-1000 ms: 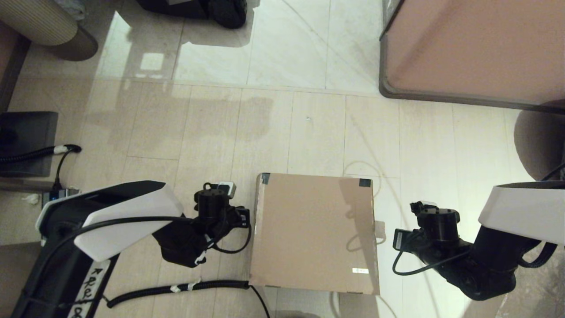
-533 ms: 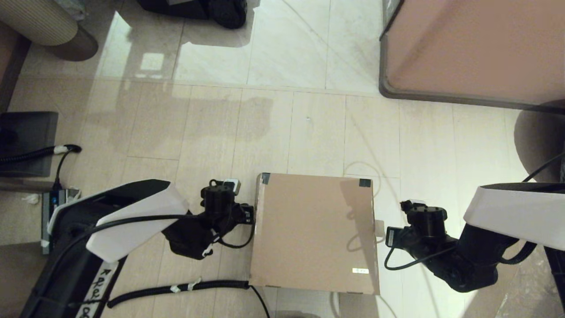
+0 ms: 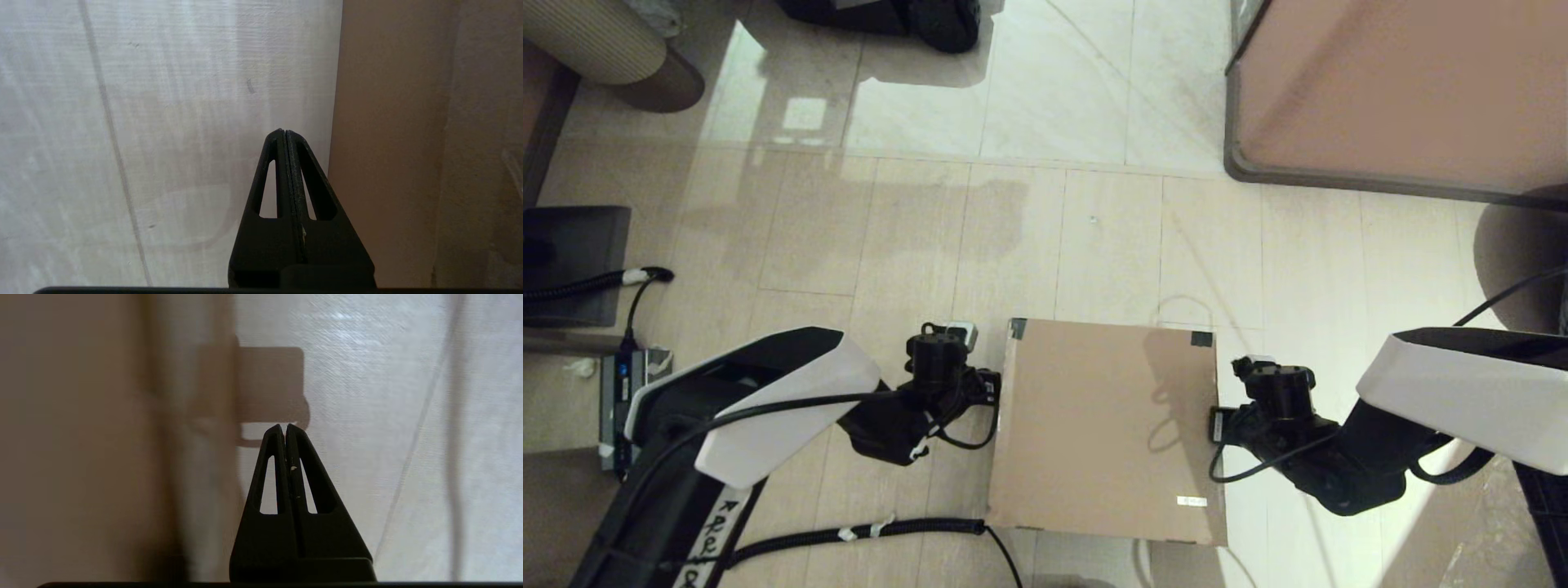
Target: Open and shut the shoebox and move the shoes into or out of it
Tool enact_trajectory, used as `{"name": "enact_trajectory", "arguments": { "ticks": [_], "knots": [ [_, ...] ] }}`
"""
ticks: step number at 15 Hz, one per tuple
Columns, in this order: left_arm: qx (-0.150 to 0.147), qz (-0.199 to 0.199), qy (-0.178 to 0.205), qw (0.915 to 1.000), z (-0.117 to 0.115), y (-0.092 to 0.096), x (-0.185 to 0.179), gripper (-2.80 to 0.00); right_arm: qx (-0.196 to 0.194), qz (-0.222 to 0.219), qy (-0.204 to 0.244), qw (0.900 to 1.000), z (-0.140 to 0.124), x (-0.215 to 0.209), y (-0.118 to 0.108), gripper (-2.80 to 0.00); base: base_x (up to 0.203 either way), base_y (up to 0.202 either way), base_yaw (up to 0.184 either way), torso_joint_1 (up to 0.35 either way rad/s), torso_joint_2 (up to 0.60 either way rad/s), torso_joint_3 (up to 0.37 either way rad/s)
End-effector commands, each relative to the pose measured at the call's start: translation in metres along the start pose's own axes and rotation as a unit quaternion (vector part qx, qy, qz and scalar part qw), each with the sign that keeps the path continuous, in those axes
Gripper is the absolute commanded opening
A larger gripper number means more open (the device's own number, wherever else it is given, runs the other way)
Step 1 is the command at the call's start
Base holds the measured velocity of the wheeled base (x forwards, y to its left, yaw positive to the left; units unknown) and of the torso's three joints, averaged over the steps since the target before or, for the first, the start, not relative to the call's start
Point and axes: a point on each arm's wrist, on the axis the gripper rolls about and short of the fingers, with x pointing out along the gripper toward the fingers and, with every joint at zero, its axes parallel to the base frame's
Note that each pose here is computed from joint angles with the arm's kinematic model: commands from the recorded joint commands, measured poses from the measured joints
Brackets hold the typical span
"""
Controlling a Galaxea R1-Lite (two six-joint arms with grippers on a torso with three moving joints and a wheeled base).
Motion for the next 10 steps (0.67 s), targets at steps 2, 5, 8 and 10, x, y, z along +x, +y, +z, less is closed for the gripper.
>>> {"name": "enact_trajectory", "arguments": {
  "ticks": [2,5,8,10],
  "knots": [
    [-0.001,-0.002,-0.009,1.0000,0.007,-0.002,0.006,-2.80,-0.002,0.018,-0.011,1.000,0.011,0.006,0.013,-2.80,0.000,0.000,0.000,0.000,0.00,0.000],
    [-0.002,-0.002,-0.019,0.9998,0.019,-0.003,0.016,-2.80,0.001,0.022,-0.025,0.999,0.025,0.018,0.020,-2.80,0.000,0.000,0.000,0.000,0.00,0.000],
    [-0.004,0.000,-0.038,0.9993,0.038,-0.002,0.024,-2.80,0.008,0.032,-0.057,0.998,0.044,0.034,0.028,-2.80,0.000,0.000,0.000,0.000,0.00,0.000],
    [-0.007,0.004,-0.054,0.9985,0.053,0.001,0.030,-2.80,0.012,0.035,-0.074,0.997,0.056,0.042,0.032,-2.80,0.000,0.000,0.000,0.000,0.00,0.000]
  ]
}}
